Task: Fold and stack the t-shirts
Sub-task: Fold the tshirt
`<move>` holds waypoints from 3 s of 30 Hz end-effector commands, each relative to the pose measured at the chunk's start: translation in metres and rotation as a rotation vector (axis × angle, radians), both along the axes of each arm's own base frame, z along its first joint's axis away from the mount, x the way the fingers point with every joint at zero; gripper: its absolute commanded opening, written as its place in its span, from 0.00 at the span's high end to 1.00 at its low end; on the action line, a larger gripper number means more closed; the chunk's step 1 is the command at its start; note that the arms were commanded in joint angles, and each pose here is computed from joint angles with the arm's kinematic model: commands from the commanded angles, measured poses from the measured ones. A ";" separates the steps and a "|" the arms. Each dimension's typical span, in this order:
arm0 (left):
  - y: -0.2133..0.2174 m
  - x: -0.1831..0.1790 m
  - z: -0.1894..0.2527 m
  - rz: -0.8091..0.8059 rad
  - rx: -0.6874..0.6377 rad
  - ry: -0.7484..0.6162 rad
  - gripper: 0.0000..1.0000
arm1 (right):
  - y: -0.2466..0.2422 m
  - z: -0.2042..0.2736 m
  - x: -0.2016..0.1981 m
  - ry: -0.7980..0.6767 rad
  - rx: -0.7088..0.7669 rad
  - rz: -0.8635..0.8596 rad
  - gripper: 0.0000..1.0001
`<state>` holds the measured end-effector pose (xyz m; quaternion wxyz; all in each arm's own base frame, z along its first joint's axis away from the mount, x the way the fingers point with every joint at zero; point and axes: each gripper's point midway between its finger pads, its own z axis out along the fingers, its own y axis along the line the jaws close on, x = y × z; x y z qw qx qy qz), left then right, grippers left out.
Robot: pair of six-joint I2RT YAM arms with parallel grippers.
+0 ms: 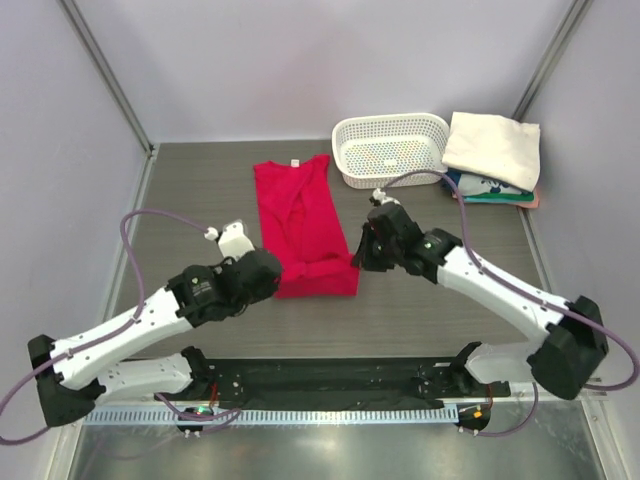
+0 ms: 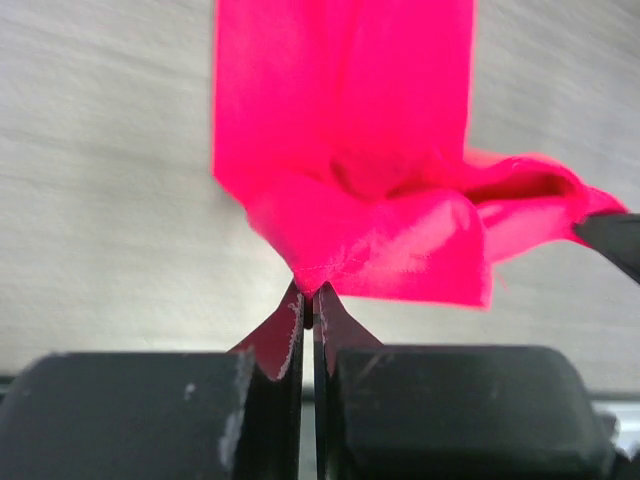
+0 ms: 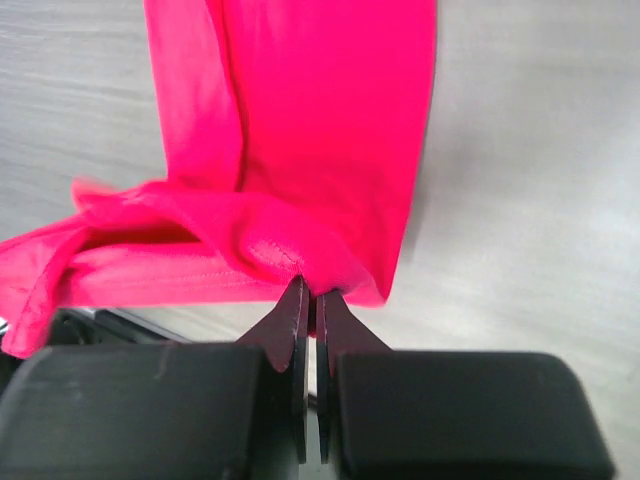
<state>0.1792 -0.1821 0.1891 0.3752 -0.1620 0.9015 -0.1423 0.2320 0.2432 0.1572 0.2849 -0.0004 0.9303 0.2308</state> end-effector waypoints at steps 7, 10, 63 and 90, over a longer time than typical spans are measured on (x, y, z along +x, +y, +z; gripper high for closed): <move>0.020 0.098 0.001 -0.029 0.065 0.019 1.00 | 0.025 0.012 0.100 -0.054 -0.038 0.111 0.99; 0.029 0.123 -0.009 -0.020 0.108 0.052 1.00 | 0.036 0.012 0.127 -0.069 -0.028 0.128 0.99; 0.015 0.093 -0.103 -0.109 -0.202 0.239 0.47 | 0.004 -0.104 0.062 0.263 0.082 0.199 0.36; 0.014 0.074 -0.175 -0.070 -0.159 0.336 0.93 | 0.004 -0.138 0.054 0.320 0.085 0.212 0.92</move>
